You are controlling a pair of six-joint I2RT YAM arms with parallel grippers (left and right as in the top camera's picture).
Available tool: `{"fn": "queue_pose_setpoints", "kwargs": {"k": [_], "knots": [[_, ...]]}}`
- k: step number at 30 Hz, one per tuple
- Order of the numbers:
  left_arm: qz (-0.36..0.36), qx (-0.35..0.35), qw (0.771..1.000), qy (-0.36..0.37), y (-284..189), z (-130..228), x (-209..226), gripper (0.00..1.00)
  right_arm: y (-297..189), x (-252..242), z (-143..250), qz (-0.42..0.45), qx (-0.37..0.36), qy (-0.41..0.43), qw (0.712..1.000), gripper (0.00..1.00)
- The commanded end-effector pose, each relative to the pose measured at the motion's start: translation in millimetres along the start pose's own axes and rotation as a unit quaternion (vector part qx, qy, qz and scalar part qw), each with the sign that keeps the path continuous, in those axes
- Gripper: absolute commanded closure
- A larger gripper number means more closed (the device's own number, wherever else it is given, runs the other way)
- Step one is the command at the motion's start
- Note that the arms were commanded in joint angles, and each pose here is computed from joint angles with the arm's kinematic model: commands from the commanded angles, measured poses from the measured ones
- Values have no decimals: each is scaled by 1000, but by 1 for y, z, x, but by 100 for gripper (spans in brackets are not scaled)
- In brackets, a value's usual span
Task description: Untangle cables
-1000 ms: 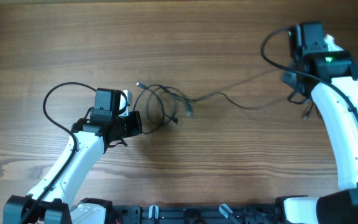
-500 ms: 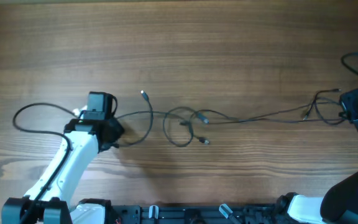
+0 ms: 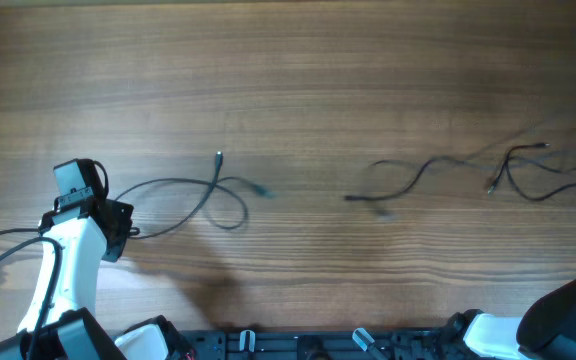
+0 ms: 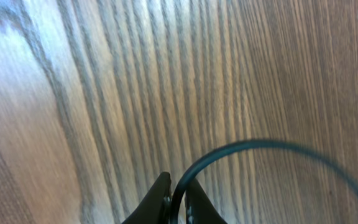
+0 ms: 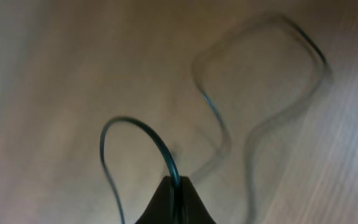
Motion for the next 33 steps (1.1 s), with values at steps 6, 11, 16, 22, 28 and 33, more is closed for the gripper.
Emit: {"fn": "queue_pose_setpoints", "kwargs": {"k": [6,11,16,22,28,33], "knots": [[68,42,997,13,-2,14,-23,96,-27,70,-54,-153,-79,-19,985,96],[197,38,963,181,-21,43,-90,96,-13,10,-58,25,-124,8,992,96],[225,33,932,281,-33,78,-117,96,-11,8,-48,25,-96,4,995,50],[225,38,929,291,-34,84,-118,96,-19,58,33,-137,128,-45,981,29],[220,44,930,292,-33,86,-115,96,12,64,158,-115,233,-293,920,27],[217,46,930,293,-33,87,-114,95,48,35,258,-69,339,-412,843,39]]}}
Point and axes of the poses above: each gripper's point midway between its finger pads, its own y axis out along the fingers, its own x axis along the line the jaws close on, z = x × y, the point moved 3 cm from there along -y, back along the fingers, and after that the axes turned 15 degrees about y, right-handed, at the moved point
